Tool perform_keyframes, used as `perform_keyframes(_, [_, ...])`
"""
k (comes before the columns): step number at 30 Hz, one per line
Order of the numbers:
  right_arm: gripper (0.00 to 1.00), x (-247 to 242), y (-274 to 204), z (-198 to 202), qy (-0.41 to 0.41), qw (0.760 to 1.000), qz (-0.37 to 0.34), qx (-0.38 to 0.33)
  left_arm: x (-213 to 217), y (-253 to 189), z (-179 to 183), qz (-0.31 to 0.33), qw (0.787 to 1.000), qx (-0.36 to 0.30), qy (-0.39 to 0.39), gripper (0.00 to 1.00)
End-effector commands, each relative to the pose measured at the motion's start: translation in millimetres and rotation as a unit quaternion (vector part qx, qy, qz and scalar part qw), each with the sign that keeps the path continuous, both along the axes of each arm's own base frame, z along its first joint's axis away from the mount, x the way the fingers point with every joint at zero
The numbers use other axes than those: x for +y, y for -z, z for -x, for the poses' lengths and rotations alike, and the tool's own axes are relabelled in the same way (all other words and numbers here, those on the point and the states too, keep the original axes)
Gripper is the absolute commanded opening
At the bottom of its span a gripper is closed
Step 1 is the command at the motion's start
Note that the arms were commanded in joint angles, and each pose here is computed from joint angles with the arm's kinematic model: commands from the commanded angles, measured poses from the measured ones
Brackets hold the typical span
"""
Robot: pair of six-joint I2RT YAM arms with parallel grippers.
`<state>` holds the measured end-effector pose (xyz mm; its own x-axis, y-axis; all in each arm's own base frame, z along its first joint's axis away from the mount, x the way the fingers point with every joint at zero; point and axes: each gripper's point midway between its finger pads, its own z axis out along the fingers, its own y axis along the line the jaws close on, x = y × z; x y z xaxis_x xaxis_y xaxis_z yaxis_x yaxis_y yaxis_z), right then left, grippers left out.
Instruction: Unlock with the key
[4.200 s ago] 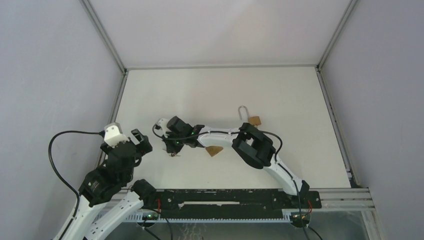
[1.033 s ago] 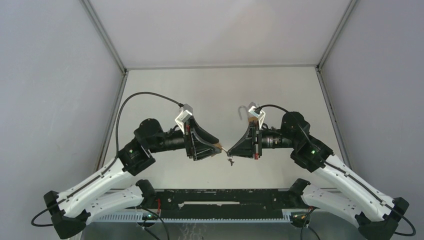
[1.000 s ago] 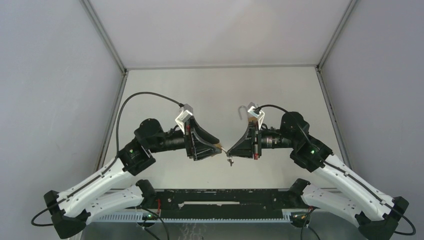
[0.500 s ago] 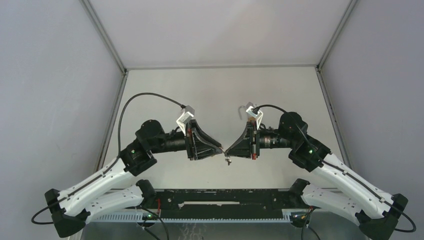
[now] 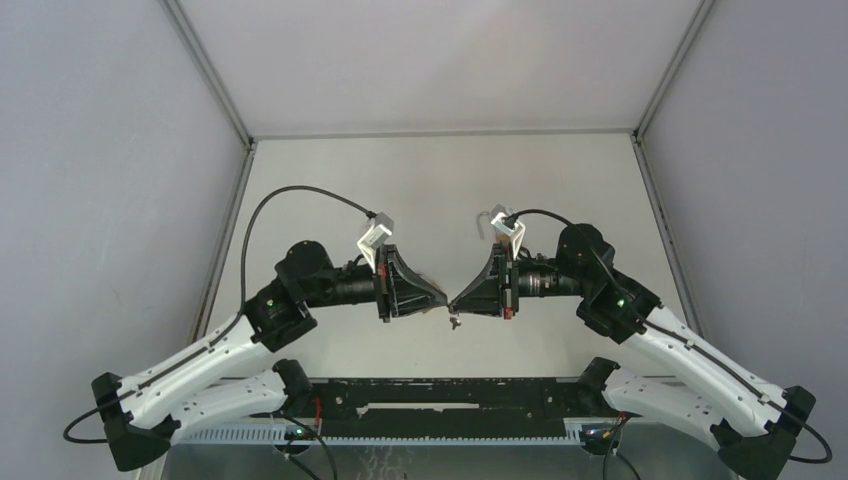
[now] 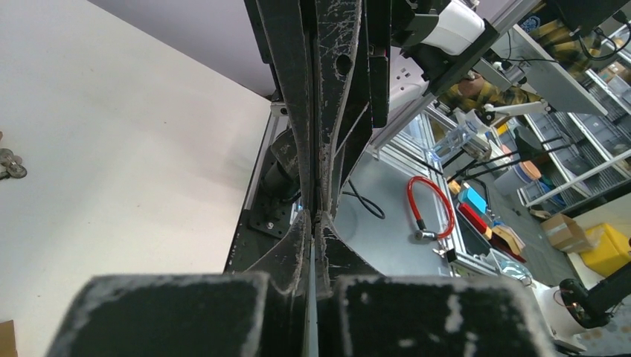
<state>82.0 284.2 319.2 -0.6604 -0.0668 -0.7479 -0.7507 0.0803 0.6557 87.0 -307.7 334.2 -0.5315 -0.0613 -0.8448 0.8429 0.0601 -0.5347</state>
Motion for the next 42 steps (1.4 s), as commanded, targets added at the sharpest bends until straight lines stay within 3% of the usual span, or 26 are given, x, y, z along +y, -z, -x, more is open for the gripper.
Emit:
perform_keyframes(1, [0.00,0,-11,-3,0.015,1.000,-0.019,-0.016,0,-2,-2,0.017,1.000,-0.011,-0.013,0.00])
perform_keyframes(2, [0.03,-1,-11,-3,0.020,1.000,-0.017,-0.015,2,-2,-3,0.020,1.000,-0.012,-0.020,0.00])
perform_keyframes(3, [0.17,-2,-10,-5,0.027,0.999,-0.015,-0.014,4,-3,-5,0.021,0.999,-0.014,-0.030,0.00])
perform_keyframes(6, [0.70,-4,-11,-9,0.040,0.999,-0.017,-0.019,11,-7,-11,0.019,0.998,-0.030,-0.057,0.00])
perform_keyframes(8, [0.81,-6,-16,-13,0.051,0.998,-0.025,-0.024,17,-9,-16,0.004,0.996,-0.042,-0.077,0.00])
perform_keyframes(16, [0.83,-18,-44,-39,0.119,0.988,-0.070,-0.063,54,-16,-53,-0.113,0.968,-0.115,-0.192,0.00])
perform_keyframes(18, [0.83,-21,-50,-49,0.147,0.983,-0.078,-0.072,74,-5,-65,-0.188,0.947,-0.134,-0.225,0.00])
perform_keyframes(20, [0.83,-24,-54,-59,0.170,0.979,-0.085,-0.076,102,0,-90,-0.255,0.907,-0.154,-0.299,0.00])
perform_keyframes(22, [0.82,-25,-57,-67,0.184,0.976,-0.090,-0.074,115,-1,-98,-0.282,0.887,-0.163,-0.327,0.00])
perform_keyframes(34, [0.78,4,-78,-76,0.136,0.977,-0.150,-0.059,66,-39,-80,-0.160,0.945,-0.101,-0.266,0.00])
perform_keyframes(42, [0.72,22,-85,-72,0.096,0.978,-0.178,-0.047,52,-70,-60,-0.085,0.968,-0.075,-0.223,0.00])
